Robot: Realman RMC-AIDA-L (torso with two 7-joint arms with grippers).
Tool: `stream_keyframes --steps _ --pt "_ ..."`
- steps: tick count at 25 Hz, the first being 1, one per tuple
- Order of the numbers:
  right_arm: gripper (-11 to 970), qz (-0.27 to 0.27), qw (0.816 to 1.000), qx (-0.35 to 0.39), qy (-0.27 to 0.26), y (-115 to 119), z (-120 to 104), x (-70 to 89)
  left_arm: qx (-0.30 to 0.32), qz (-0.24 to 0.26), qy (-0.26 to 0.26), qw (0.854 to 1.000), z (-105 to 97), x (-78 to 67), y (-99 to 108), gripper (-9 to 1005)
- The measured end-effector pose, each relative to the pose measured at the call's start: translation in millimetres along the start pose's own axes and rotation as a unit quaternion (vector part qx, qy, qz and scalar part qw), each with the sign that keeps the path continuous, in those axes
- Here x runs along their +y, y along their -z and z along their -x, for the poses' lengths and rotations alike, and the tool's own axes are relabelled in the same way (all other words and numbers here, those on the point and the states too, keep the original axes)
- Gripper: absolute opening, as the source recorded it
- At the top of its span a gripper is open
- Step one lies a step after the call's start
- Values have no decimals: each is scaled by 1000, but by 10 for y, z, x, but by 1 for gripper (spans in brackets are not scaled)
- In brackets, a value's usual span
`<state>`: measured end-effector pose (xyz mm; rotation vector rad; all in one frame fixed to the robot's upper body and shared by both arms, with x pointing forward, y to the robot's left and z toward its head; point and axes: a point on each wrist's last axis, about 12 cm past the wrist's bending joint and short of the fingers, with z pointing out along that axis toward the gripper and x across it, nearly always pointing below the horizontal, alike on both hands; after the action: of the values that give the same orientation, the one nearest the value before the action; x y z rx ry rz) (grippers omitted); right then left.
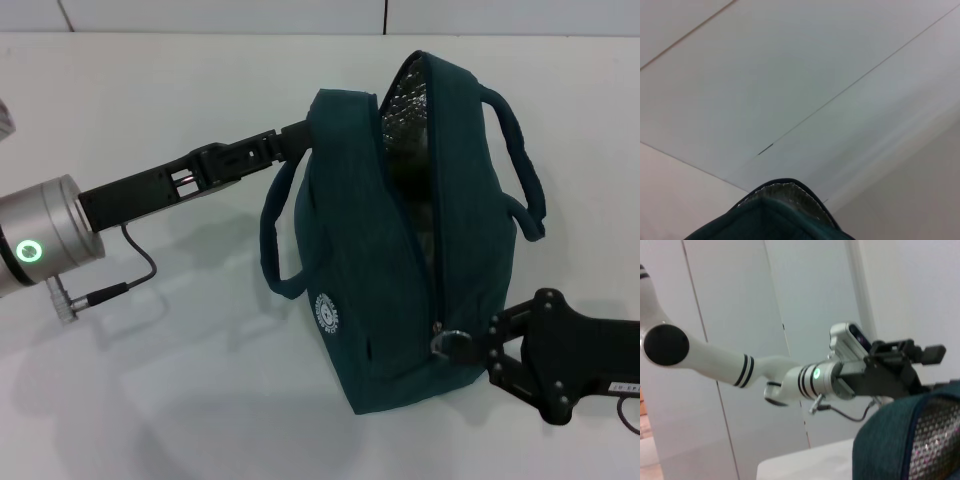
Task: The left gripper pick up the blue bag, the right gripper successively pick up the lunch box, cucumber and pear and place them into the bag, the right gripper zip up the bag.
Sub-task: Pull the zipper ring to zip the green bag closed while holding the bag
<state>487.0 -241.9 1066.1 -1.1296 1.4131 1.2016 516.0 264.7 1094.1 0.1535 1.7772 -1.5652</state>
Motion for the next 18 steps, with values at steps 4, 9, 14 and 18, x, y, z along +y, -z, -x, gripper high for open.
stream_keyframes --steps 4,9,14,18 --pt "17 -6 1000 -21 8 5 56 -17 0 -2 -1 1000 2 -5 1 554" --pt "17 -7 998 -48 34 13 174 -48 -7 -14 -6 1000 15 -34 51 553" --pt "17 -12 997 -56 50 0 293 -136 -11 -25 -24 999 6 -57 85 553" --pt "17 -23 995 -72 63 -18 402 -227 -12 -25 -40 999 9 -58 93 553"
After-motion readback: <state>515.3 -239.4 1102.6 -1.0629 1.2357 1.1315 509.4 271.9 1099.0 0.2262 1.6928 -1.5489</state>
